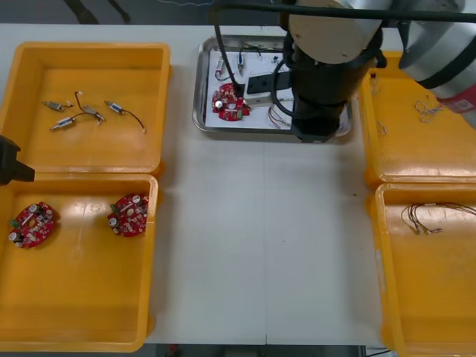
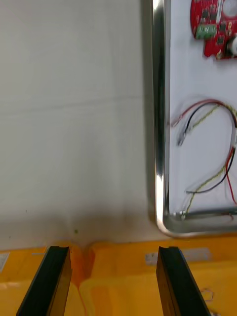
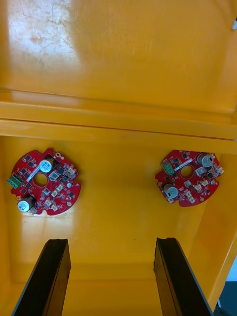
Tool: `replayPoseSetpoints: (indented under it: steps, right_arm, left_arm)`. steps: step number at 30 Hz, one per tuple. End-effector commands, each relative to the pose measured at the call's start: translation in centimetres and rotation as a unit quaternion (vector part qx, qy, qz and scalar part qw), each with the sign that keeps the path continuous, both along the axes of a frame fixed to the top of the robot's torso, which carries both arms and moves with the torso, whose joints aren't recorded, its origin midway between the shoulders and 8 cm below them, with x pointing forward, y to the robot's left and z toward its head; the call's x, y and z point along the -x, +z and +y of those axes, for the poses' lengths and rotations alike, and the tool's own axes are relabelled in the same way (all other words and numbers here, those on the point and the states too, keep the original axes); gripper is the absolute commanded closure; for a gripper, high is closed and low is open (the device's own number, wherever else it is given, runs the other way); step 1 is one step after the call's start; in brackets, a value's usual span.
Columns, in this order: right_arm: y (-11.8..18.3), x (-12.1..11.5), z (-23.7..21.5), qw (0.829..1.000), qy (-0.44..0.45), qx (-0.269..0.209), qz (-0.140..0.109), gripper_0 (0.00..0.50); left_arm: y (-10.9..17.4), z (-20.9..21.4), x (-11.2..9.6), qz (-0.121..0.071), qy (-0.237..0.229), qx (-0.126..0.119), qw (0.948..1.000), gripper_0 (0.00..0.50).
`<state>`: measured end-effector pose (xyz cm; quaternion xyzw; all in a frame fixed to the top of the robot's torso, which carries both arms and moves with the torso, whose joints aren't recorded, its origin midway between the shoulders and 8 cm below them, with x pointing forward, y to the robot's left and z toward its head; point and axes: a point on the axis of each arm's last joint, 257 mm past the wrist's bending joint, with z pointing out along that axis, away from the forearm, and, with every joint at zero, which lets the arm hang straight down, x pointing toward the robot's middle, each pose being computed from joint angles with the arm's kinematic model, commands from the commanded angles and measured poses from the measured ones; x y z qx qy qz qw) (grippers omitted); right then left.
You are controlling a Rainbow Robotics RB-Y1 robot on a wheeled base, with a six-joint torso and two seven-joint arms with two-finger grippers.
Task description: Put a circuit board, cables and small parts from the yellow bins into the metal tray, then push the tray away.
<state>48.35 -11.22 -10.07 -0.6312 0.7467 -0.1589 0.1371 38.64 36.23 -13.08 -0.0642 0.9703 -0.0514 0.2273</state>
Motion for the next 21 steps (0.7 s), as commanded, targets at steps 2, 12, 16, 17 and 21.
replayPoseSetpoints:
  steps: [2,12,16,17,21]
  right_arm:
    - [1.7,1.7,-5.5,0.994,-0.093,-0.055,-0.003,0.0]
    - [3.4,3.6,-12.6,0.963,-0.232,-0.138,-0.028,0.0]
    - [3.5,4.9,-16.1,0.943,-0.29,-0.158,-0.05,0.0]
    - [3.4,5.3,-16.8,0.936,-0.307,-0.166,-0.053,0.0]
    - [2.6,6.8,-19.5,0.91,-0.363,-0.19,-0.058,0.0]
  left_arm:
    - [1.2,1.7,0.5,-0.011,-0.023,-0.043,0.9987,0.0]
    - [1.2,1.7,0.5,-0.011,-0.023,-0.043,0.9987,0.0]
    - [1.2,1.7,0.5,-0.011,-0.023,-0.043,0.9987,0.0]
    - [1.2,1.7,0.5,-0.011,-0.023,-0.043,0.9987,0.0]
    - [1.2,1.7,0.5,-0.011,-0.023,-0.043,0.9987,0.0]
